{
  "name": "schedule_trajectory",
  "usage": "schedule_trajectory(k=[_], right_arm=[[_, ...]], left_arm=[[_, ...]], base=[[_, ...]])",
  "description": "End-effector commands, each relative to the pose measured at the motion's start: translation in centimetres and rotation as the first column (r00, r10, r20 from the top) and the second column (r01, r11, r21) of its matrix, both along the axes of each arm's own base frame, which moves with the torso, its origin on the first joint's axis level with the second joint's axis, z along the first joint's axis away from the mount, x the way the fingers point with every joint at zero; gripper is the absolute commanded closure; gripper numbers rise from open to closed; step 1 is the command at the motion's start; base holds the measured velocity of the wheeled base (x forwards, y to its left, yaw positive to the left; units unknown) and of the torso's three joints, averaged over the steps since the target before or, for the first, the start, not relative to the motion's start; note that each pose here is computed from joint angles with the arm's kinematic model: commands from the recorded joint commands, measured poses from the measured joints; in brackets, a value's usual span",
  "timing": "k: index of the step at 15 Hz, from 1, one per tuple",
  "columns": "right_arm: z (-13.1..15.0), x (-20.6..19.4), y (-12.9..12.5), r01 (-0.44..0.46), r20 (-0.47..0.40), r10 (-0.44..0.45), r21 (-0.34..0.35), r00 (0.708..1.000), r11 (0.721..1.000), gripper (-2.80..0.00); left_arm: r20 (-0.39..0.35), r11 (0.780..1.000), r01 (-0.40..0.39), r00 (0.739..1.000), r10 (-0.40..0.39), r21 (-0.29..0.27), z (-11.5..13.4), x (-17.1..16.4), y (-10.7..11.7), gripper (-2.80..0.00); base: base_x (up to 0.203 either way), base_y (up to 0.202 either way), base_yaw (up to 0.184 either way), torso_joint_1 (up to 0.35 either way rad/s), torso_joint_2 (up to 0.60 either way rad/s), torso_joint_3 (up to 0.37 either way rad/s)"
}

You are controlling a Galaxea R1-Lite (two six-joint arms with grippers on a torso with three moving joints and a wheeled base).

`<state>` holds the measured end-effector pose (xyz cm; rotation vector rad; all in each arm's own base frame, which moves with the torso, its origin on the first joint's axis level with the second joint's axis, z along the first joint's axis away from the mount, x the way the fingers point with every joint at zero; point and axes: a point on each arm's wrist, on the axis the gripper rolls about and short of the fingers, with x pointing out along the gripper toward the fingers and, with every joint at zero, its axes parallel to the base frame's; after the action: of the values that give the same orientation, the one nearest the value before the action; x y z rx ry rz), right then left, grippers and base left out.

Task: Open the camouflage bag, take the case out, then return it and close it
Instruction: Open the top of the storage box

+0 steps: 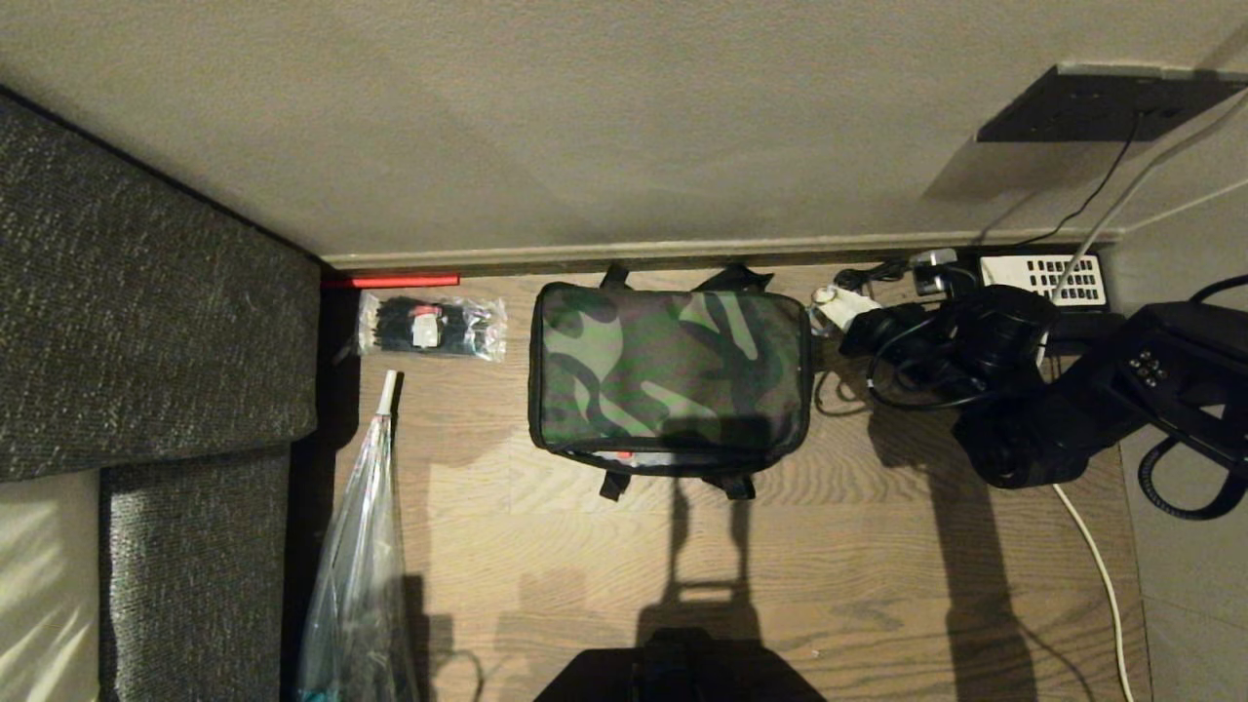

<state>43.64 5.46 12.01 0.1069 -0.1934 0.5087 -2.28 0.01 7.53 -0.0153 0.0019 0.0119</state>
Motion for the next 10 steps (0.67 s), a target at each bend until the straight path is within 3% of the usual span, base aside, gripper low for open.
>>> schedule_trajectory(k=[1, 5, 7, 8, 10], right_arm=[[-0.5, -0.5, -0.1, -0.003, -0.023, 0.002, -0.005, 1.0, 1.0, -2.8], [-0.4, -2.6, -0.3, -0.023, -0.087, 0.022, -0.014, 0.996, 1.0, -2.8], [0.5, -5.0, -0.4, -0.069, -0.18, 0.067, -0.005, 0.981, 0.998, -2.8], [0.8, -6.0, -0.4, -0.081, -0.252, 0.082, 0.014, 0.964, 0.997, -2.8], [0.8, -8.1, 1.0, -0.116, -0.442, 0.161, 0.127, 0.882, 0.985, -2.8]], left_arm=[[-0.001, 1.0, 0.0, 1.0, 0.0, 0.0, -0.1, 0.0, 0.0, 0.0], [-0.001, 1.0, 0.0, 1.0, 0.0, 0.0, -0.1, 0.0, 0.0, 0.0], [-0.001, 1.0, 0.0, 1.0, 0.0, 0.0, -0.1, 0.0, 0.0, 0.0], [-0.001, 1.0, 0.0, 1.0, 0.0, 0.0, -0.1, 0.0, 0.0, 0.0], [-0.001, 1.0, 0.0, 1.0, 0.0, 0.0, -0.1, 0.0, 0.0, 0.0]], base=[[0.0, 0.0, 0.0, 0.0, 0.0, 0.0], [0.0, 0.0, 0.0, 0.0, 0.0, 0.0], [0.0, 0.0, 0.0, 0.0, 0.0, 0.0], [0.0, 0.0, 0.0, 0.0, 0.0, 0.0], [0.0, 0.0, 0.0, 0.0, 0.0, 0.0]])
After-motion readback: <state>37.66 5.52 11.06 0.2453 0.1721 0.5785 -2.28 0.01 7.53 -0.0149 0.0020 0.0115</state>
